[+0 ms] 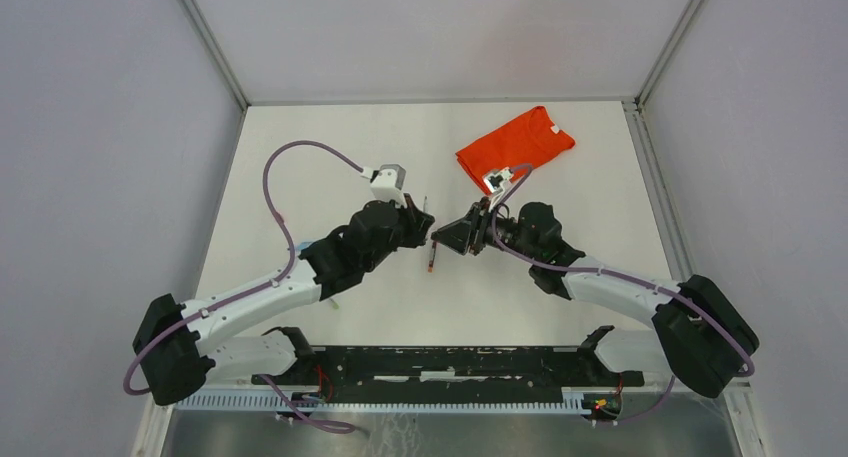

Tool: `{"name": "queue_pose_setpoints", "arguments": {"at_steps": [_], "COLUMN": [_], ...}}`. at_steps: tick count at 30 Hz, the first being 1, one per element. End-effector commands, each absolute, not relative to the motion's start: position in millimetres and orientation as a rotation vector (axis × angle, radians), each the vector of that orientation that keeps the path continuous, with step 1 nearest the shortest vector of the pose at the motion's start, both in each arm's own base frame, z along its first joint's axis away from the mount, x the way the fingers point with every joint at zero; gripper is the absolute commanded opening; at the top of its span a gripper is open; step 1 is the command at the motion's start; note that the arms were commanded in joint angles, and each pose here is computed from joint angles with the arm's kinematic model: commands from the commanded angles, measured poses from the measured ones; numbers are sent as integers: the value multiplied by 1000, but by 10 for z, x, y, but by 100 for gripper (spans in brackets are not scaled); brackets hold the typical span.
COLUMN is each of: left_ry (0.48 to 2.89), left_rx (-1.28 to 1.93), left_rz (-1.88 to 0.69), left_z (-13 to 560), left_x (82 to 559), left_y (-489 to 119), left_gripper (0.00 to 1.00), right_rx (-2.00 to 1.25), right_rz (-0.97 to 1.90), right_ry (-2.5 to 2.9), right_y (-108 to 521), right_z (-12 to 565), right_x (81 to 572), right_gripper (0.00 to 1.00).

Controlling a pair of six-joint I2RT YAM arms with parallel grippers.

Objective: Insert the pens into the pen caps
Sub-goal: Pick up the pen from the center of the board, then pick up the pen cap from the center of the board.

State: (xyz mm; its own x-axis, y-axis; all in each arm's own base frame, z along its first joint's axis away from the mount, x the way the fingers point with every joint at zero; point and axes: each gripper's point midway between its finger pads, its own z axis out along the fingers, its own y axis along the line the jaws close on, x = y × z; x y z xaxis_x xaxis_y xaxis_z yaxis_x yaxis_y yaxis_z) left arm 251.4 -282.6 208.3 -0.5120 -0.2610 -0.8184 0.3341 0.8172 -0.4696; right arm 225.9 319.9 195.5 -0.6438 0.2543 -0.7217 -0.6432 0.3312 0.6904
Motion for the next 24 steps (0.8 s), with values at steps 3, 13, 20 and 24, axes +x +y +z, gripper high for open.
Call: {"name": "queue_pose_setpoints", "arguments": {"at_steps": [3,13,20,24], "left_ry": [1929,1841,1732,1670], "left_rx": [20,-28,-199,-293], "left_rz": [-597,-419,-279,-260], "left_z": [2202,2464,2729,2829], "left_x": [2863,2904,2790,2702], "left_y": [-2289,-1615,-1101,-893], "left_gripper": [2,2,2,2], "right_rx": [-404,-435,-520,-563], "right_rz": [1087,716,496,387], "right_ry": [1886,2163,2304,2390], "right_y": [3016,3436,3864,4020], "right_z": [1817,1513,1192,907], "right_x": [2539,2854,3068,3133], "right_gripper": [48,56,58,57]}}
